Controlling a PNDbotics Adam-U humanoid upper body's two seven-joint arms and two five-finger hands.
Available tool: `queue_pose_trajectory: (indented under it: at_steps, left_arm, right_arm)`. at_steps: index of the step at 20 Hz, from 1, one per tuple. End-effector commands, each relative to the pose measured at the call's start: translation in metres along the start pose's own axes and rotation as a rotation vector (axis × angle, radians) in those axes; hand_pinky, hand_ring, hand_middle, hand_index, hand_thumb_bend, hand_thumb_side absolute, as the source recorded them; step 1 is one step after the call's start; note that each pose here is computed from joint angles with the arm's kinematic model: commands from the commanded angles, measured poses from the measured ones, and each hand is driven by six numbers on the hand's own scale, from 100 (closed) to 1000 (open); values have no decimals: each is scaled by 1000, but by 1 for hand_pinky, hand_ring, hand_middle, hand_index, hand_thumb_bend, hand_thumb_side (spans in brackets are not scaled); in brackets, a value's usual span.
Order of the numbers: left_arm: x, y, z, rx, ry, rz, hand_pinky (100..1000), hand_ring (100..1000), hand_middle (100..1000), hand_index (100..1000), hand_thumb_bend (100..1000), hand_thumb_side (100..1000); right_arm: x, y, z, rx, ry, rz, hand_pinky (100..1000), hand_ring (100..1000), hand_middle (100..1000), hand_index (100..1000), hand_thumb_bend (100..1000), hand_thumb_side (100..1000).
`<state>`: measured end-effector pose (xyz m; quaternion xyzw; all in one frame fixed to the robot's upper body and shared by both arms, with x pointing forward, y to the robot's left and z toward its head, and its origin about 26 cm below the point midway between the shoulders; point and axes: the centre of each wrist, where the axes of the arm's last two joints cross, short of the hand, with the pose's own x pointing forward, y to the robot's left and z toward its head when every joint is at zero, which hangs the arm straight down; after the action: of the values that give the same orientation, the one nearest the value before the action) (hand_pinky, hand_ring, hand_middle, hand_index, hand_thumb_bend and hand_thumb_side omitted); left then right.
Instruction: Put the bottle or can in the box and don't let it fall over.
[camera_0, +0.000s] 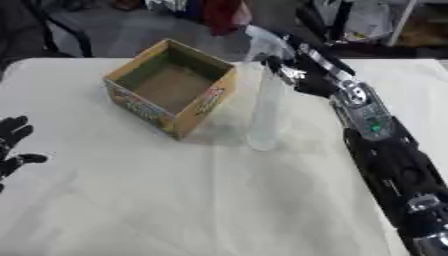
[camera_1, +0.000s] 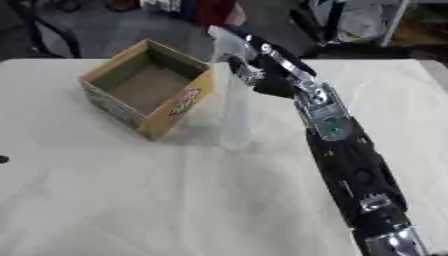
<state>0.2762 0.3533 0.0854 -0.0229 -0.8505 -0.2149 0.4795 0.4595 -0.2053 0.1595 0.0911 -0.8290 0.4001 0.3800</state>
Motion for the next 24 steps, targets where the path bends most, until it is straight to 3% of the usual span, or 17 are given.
queue_pose_trajectory:
  at_steps: [1,13,24]
  left_arm:
    - [8,7,-3,20,-25,-29,734,1000,960,1000,463,1000]
    - [12,14,-3,86,-35,-44,734,1000,959,1000,459,985]
    - [13,15,-3,98,-38,-43,734,1000,959,1000,460,983]
  right_arm:
    - [5,-6,-8,8,-8,27,817,900,947,960,100,523]
    - [-11,4,-3,21,62,41,812,890,933,951,100,513]
    - [-28,25,5,38,135,22,791,873,906,916,100,481]
